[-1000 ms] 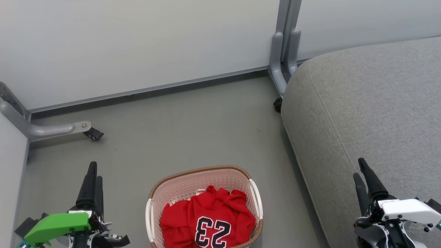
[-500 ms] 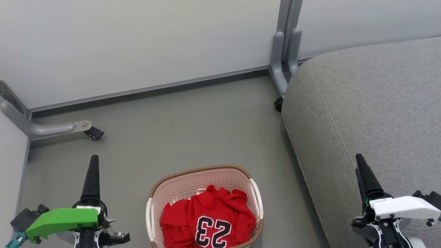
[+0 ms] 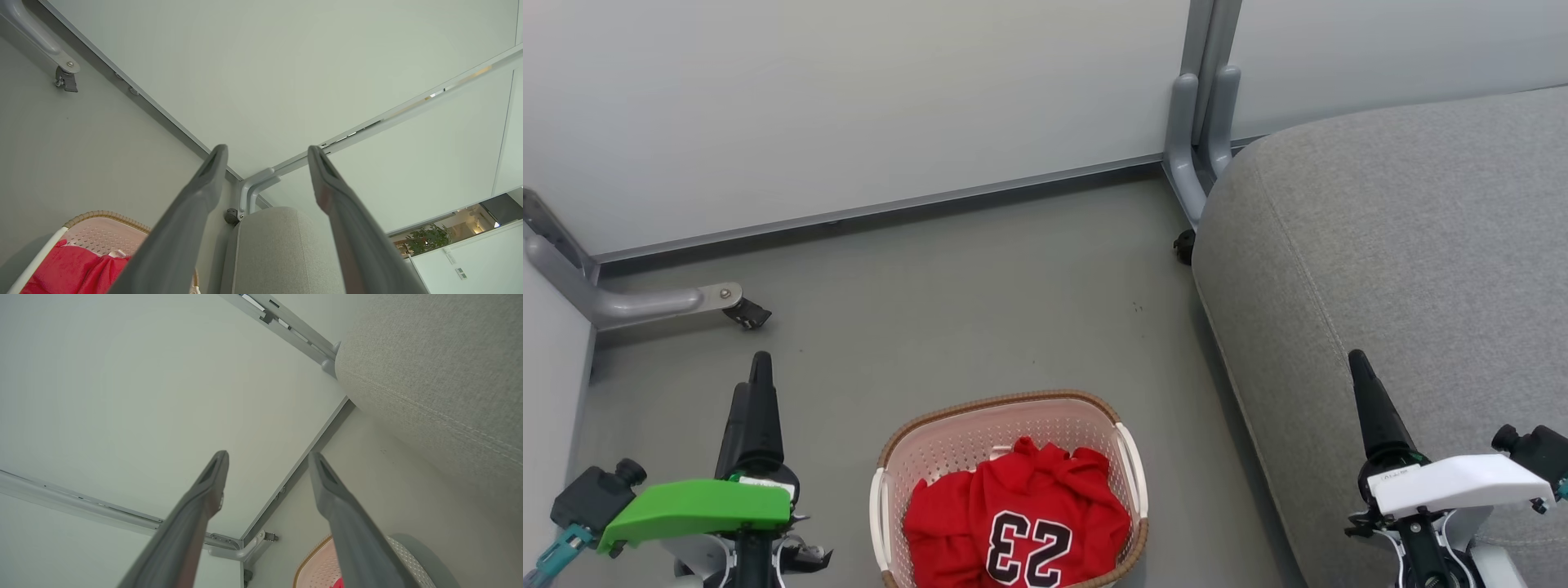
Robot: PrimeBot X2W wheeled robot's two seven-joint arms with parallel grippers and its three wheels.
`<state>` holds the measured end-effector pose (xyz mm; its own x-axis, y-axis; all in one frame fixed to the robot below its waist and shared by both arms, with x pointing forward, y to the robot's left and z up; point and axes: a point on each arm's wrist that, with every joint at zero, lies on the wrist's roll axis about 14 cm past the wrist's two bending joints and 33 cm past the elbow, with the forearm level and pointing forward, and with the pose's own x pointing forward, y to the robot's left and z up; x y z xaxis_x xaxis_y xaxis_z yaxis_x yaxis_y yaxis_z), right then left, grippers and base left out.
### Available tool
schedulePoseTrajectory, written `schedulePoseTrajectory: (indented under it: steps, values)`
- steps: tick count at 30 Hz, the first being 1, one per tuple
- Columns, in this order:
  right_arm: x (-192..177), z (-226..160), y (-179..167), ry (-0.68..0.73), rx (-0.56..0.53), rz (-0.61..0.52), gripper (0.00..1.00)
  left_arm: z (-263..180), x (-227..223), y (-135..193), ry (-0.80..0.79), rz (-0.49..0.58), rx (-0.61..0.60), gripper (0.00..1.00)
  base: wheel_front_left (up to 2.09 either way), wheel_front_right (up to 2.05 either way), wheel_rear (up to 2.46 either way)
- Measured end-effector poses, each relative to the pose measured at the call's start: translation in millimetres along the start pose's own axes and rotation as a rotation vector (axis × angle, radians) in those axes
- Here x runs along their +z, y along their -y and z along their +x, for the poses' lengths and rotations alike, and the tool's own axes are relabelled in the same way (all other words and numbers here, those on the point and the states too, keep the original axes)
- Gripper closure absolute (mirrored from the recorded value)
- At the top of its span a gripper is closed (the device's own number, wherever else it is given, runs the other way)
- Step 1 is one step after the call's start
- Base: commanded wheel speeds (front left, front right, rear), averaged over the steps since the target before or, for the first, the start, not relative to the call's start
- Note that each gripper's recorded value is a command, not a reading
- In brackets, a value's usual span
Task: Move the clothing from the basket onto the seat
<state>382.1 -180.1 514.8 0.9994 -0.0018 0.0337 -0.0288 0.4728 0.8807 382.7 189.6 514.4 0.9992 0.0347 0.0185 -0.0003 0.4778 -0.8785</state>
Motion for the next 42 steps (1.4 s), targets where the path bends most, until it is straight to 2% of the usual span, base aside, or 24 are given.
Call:
schedulePoseTrajectory:
  steps: [26, 42]
  values:
    - [-12, -1, -22, -0.004, 0.096, -0.394, 0.0, -4, -20, 25, -0.018, 0.491, -0.09, 0.0, 0.0, 0.0, 0.0]
    - [-21, -2, -27, -0.012, 0.138, -0.58, 0.0, -8, -31, 28, -0.02, 0.699, -0.125, 0.0, 0.0, 0.0, 0.0]
